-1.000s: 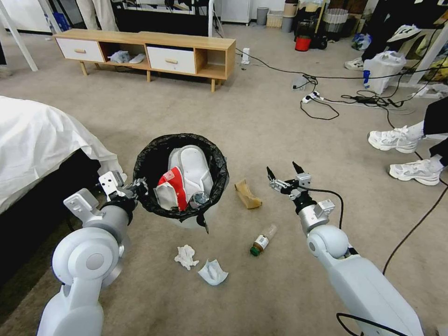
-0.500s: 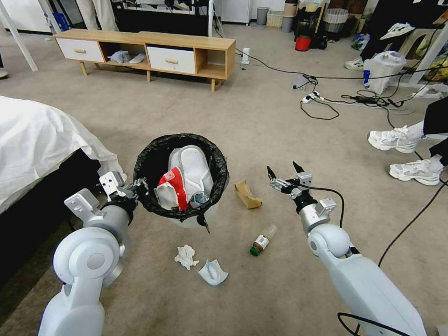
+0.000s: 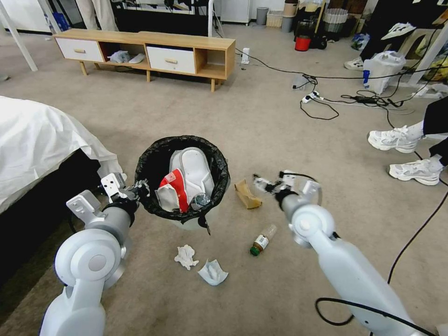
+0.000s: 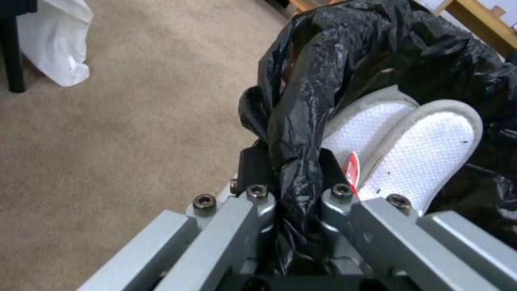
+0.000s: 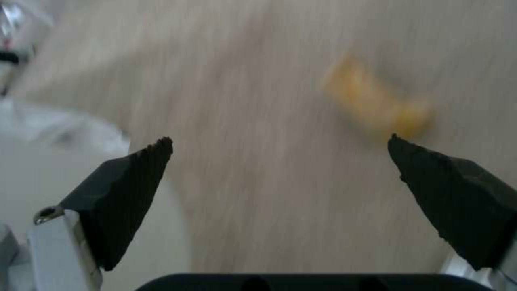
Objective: Pick up the trash bin and place the garbage on the floor into it.
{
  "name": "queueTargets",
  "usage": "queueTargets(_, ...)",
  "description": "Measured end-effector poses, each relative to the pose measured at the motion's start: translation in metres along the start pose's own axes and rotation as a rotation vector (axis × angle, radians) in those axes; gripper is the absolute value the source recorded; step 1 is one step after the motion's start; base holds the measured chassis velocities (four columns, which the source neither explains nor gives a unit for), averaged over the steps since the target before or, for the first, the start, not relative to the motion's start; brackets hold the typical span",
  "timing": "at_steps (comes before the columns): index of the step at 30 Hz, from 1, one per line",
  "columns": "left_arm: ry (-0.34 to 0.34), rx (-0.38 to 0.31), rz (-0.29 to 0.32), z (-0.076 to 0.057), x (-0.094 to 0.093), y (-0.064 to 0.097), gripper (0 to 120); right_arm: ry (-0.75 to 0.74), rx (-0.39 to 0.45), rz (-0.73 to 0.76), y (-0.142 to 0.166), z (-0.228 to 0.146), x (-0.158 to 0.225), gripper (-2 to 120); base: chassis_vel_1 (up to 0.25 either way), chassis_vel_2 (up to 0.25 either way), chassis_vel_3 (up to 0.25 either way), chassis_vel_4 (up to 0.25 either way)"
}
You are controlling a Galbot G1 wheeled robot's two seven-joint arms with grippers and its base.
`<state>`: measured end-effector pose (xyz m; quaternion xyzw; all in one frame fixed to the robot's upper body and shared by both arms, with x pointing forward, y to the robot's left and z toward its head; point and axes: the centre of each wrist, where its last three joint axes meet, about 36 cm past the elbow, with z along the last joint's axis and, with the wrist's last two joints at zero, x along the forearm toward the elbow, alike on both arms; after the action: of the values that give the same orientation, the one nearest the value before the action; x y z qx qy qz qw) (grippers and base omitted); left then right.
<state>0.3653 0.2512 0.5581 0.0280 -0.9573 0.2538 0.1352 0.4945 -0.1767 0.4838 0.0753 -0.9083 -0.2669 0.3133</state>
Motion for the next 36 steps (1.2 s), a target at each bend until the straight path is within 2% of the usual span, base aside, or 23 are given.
queueTargets(4, -0.002, -0.005, -0.003, -0.001, 0.001, 0.001, 4, 0.096, -0.042, 0.046, 0.006, 0.001, 0.000, 100, 0.000, 0.000, 0.000, 0.000)
queueTargets(22, -0.002, -0.006, -0.002, -0.001, 0.005, -0.001, 4, 0.122, -0.125, 0.254, 0.006, 0.034, -0.024, 100, 0.000, 0.000, 0.000, 0.000)
queueTargets(29, -0.002, -0.004, -0.004, 0.000, 0.006, -0.001, 4, 0.128, -0.141, 0.320, -0.007, 0.046, -0.048, 100, 0.000, 0.000, 0.000, 0.000)
queueTargets(36, 0.002, -0.001, -0.007, 0.001, 0.007, 0.000, 4, 0.119, -0.169, 0.369, -0.041, 0.051, -0.070, 100, 0.000, 0.000, 0.000, 0.000)
